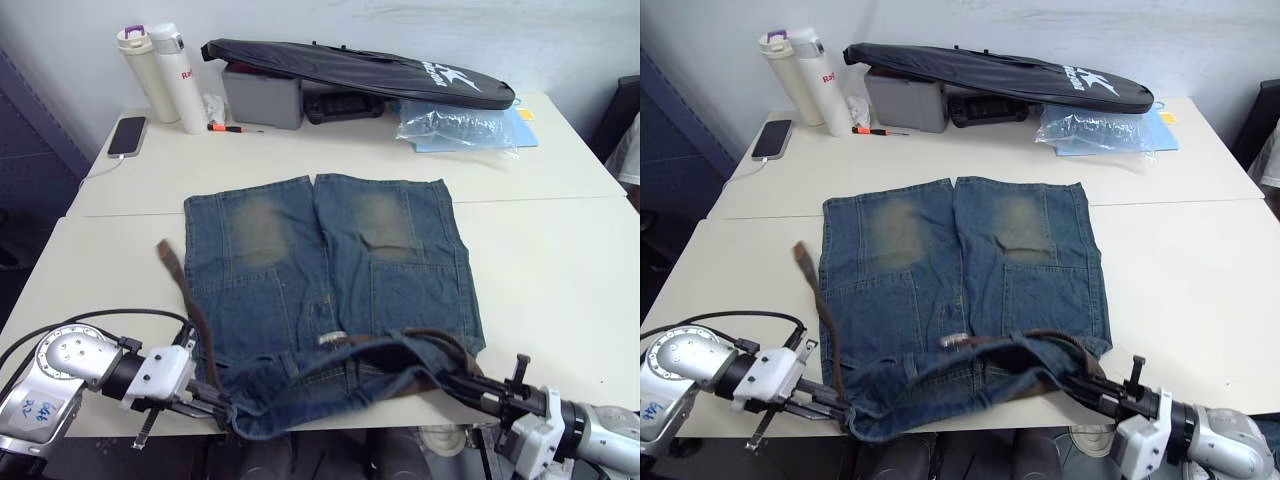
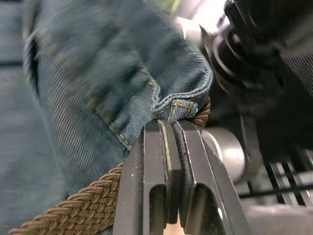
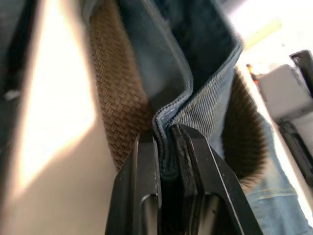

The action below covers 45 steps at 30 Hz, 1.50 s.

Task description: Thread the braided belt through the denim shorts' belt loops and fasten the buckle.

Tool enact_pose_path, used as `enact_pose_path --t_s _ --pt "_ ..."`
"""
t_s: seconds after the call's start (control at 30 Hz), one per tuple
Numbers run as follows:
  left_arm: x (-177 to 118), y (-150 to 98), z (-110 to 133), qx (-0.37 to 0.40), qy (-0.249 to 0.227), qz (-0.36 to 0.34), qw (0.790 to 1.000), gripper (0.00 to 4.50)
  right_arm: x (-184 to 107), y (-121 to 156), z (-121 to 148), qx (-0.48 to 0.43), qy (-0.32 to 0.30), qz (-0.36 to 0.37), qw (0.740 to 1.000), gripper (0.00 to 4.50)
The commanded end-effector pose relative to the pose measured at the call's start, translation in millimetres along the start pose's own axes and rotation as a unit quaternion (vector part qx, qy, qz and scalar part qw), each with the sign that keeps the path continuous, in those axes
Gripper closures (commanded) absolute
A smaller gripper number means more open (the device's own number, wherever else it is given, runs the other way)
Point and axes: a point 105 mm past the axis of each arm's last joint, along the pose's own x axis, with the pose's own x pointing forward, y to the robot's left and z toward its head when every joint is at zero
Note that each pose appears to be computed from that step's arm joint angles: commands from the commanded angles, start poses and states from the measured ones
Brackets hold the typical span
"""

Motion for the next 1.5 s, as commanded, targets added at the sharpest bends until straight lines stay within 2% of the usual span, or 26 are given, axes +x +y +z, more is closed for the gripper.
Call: enact_pose_path --t_s 0.03,0.2,0.27,0.3,0.47,0.5,0.57,0.63,0.73,0.8,0.87,0.9,1.03,1.13,1.2,1.27,1.33,1.43,1.5 --pt "-0.6 0.0 -6.7 -0.004 0.017 0.004 1.000 4.50 -7.2 16.7 -1.7 -0.001 0.002 0.023 1.000 4.49" --pt "-2.0 -2.2 -15.4 -0.037 0.025 0.011 0.999 4.50 -6.6 21.7 -1.1 0.005 0.003 0.027 1.000 4.49" --pt "-5.7 -3.5 -17.9 -0.060 0.021 0.013 0.998 3.76 -3.4 16.5 0.3 0.019 0.002 0.022 1.000 3.44" --pt "-9.6 -2.9 -14.1 -0.082 0.004 0.012 0.997 3.45 -1.3 10.9 3.0 0.028 -0.002 0.018 0.999 3.10" --pt "-26.0 -1.6 6.6 -0.151 -0.057 0.000 0.987 1.19 4.8 -14.2 22.5 0.039 -0.031 -0.001 0.999 0.62" --pt "-33.4 -1.0 8.2 -0.175 -0.060 0.004 0.983 0.59 5.9 -27.1 30.9 0.035 -0.042 -0.013 0.998 0.07" --pt "-47.0 -5.7 11.7 -0.220 -0.064 0.000 0.973 0.06 9.6 -55.6 50.4 0.022 -0.069 -0.040 0.997 0.00" --pt "-60.8 -4.7 23.5 -0.252 -0.095 0.005 0.963 0.06 15.9 -85.3 71.7 0.021 -0.097 -0.069 0.993 0.00" --pt "-71.9 9.8 39.2 -0.260 -0.140 0.031 0.955 0.06 28.6 -109.1 87.3 0.039 -0.112 -0.079 0.990 0.00" --pt "-68.9 32.1 46.7 -0.240 -0.158 0.069 0.955 0.06 42.1 -120.0 67.5 0.116 -0.071 -0.083 0.987 0.00" --pt "-63.4 48.1 49.3 -0.226 -0.156 0.097 0.957 0.06 51.3 -122.6 49.0 0.185 -0.029 -0.079 0.979 0.00" --pt "-57.3 61.6 49.4 -0.221 -0.154 0.123 0.955 0.06 56.0 -131.6 37.6 0.253 -0.016 -0.106 0.962 0.00" --pt "-29.5 110.4 41.0 -0.225 -0.092 0.219 0.945 0.06 73.5 -137.0 -4.6 0.335 0.090 -0.087 0.934 0.00" --pt "-17.0 141.9 33.4 -0.225 -0.049 0.273 0.934 0.06 81.7 -131.2 -20.2 0.375 0.128 -0.043 0.917 0.00" --pt "-15.6 162.0 30.9 -0.240 -0.034 0.311 0.919 0.06 86.1 -129.3 -31.4 0.366 0.154 -0.019 0.917 0.00" --pt "-10.5 166.5 27.3 -0.228 0.000 0.308 0.924 0.06 91.0 -128.8 -45.6 0.381 0.180 -0.006 0.907 0.00" --pt "-6.1 164.8 14.1 -0.215 0.048 0.302 0.927 0.06 95.3 -123.9 -56.6 0.394 0.207 0.020 0.896 0.00" --pt "-1.7 159.1 0.3 -0.212 0.085 0.287 0.930 0.06 96.8 -116.5 -67.3 0.413 0.233 0.034 0.880 0.00" --pt "3.4 154.5 -6.9 -0.210 0.106 0.275 0.932 0.06 91.9 -97.2 -76.4 0.424 0.266 0.064 0.864 0.00"
